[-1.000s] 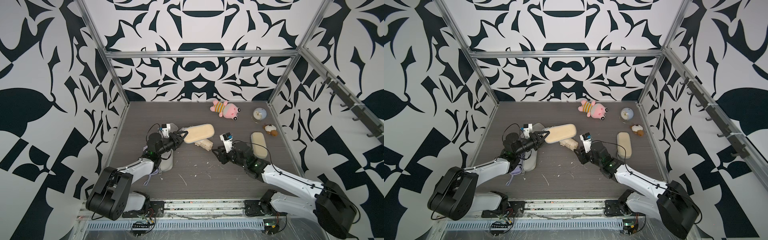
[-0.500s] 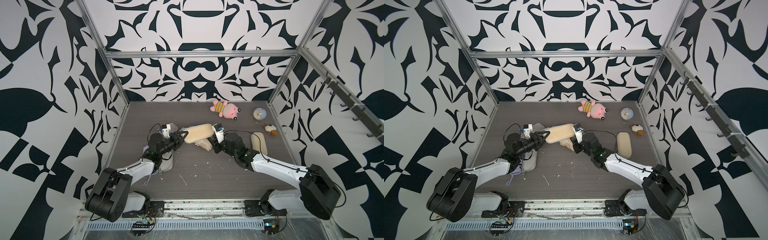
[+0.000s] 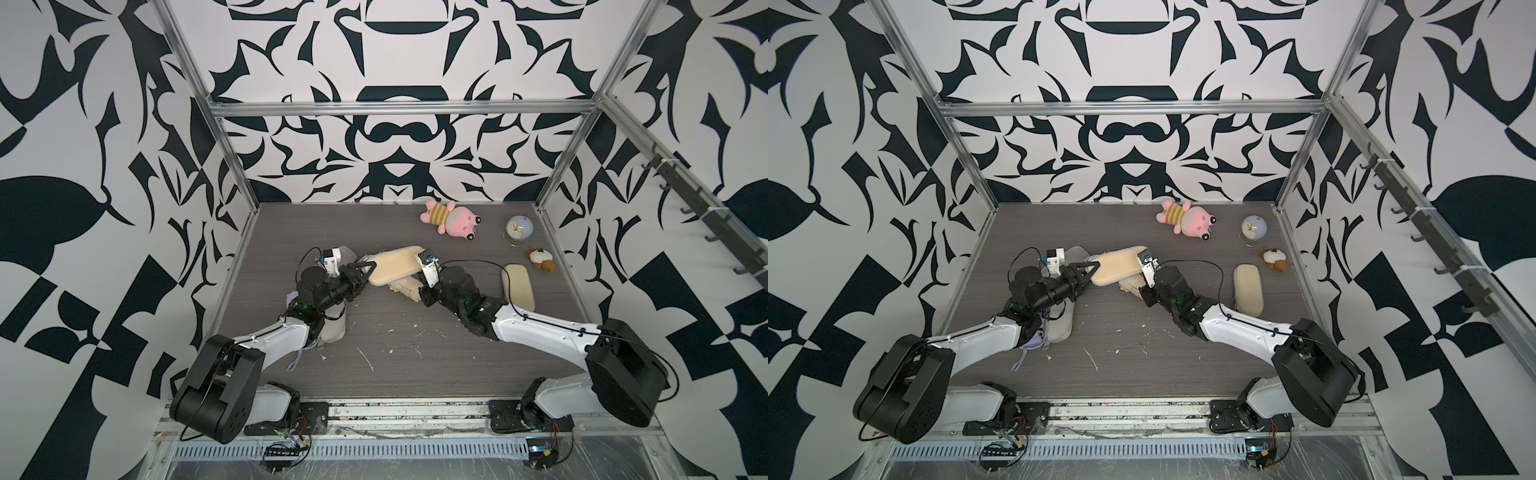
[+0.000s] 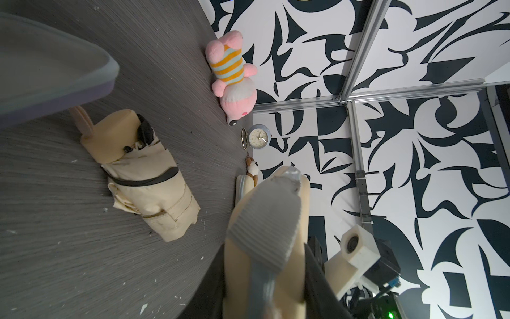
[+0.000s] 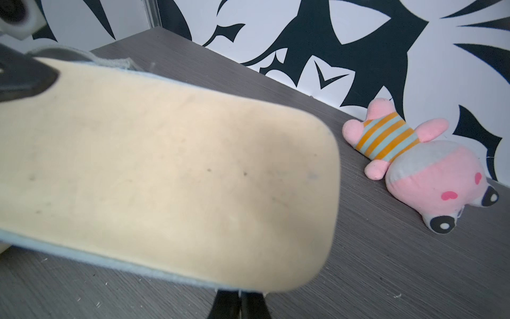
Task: Put umbrellas into zippered umbrella sleeves
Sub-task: Zip the zipper on the umbrella sleeve.
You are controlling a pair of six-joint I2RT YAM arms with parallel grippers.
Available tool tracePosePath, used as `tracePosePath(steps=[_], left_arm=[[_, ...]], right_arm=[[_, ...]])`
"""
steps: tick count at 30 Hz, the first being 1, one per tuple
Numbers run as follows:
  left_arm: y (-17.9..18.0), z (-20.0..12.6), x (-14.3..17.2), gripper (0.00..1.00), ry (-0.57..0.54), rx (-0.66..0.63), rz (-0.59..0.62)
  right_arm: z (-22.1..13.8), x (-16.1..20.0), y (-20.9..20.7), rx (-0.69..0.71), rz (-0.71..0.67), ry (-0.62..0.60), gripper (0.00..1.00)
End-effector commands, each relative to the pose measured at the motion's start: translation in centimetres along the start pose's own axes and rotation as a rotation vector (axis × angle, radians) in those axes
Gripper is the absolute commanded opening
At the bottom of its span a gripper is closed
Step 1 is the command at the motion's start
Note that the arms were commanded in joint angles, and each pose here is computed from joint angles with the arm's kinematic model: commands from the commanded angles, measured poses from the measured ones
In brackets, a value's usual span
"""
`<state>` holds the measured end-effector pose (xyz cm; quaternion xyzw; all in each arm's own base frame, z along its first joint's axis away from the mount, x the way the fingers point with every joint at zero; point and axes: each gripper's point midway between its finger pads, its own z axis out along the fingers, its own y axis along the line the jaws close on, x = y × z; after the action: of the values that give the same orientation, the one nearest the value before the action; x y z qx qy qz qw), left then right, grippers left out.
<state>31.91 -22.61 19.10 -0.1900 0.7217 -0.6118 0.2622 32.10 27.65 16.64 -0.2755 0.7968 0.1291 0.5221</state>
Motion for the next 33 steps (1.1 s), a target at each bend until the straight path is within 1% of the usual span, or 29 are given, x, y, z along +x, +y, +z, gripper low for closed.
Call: tracePosePath(steps=[1,5,7,9,11,14,16,18,19,20,21,23,25,27,30,31,33], left_arm=[[-2.1,0.2,-0.5,0.0,-0.035,0.069,0.032],[-1.7,0.2,-1.6,0.0,-0.111,0.061,0.032],[-1.7,0.6,-1.6,0.0,-0.13,0.064,0.035],[-2.1,1.5,-1.1,0.0,-0.133,0.081,0.041],[-2.2,2.3,-0.3,0.0,-0.125,0.097,0.036],[-1.8,3.0,0.4,0.0,-0.119,0.118,0.011],[-1.5,2.7,0.3,0.0,-0.134,0.123,-0.005],[-1.3,2.1,-0.1,0.0,-0.171,0.123,-0.004],[-1.3,1.9,-0.4,0.0,-0.19,0.122,-0.002],[-1.3,1.6,-0.6,0.0,-0.208,0.124,0.002],[-1.3,1.4,-0.8,0.0,-0.229,0.122,0.002],[-1.4,1.0,-1.2,0.0,-0.268,0.131,0.0],[-2.0,0.9,-1.1,0.0,-0.298,0.157,0.004],[-2.8,1.2,-0.5,0.03,-0.311,0.184,0.004],[-3.4,1.8,0.9,0.06,-0.312,0.196,0.004],[-3.4,1.9,1.2,0.06,-0.316,0.194,-0.001],[-3.4,2.2,1.9,0.07,-0.317,0.193,-0.01]], right_arm=[[-1.5,-5.4,3.9,-0.07,-0.055,-0.146,0.0],[-2.1,-4.9,10.4,-0.207,-0.126,-0.124,0.0],[-2.4,-5.3,13.7,-0.294,-0.124,-0.134,0.0],[-2.7,-6.7,17.0,-0.401,-0.062,-0.158,0.0],[-2.8,-8.4,19.0,-0.493,0.037,-0.188,0.0],[-2.8,-10.3,19.7,-0.538,0.158,-0.221,0.0],[-2.8,-10.4,18.8,-0.537,0.221,-0.202,0.01],[-3.0,-9.8,16.7,-0.544,0.338,-0.144,0.3],[-3.2,-9.3,15.5,-0.552,0.404,-0.114,0.37],[-3.3,-8.6,13.7,-0.547,0.497,-0.081,0.5],[-3.3,-7.7,11.7,-0.532,0.594,-0.043,0.59],[-3.4,-6.0,8.1,-0.508,0.76,-0.003,0.67],[-3.4,-4.7,4.7,-0.465,0.898,-0.016,0.7],[-3.3,-4.4,2.4,-0.465,1.006,-0.061,0.76],[-3.2,-6.1,1.0,-0.507,1.075,-0.156,0.79],[-3.1,-6.7,0.9,-0.513,1.079,-0.18,0.79],[-2.5,-6.9,0.5,-0.506,1.099,-0.201,0.8]])
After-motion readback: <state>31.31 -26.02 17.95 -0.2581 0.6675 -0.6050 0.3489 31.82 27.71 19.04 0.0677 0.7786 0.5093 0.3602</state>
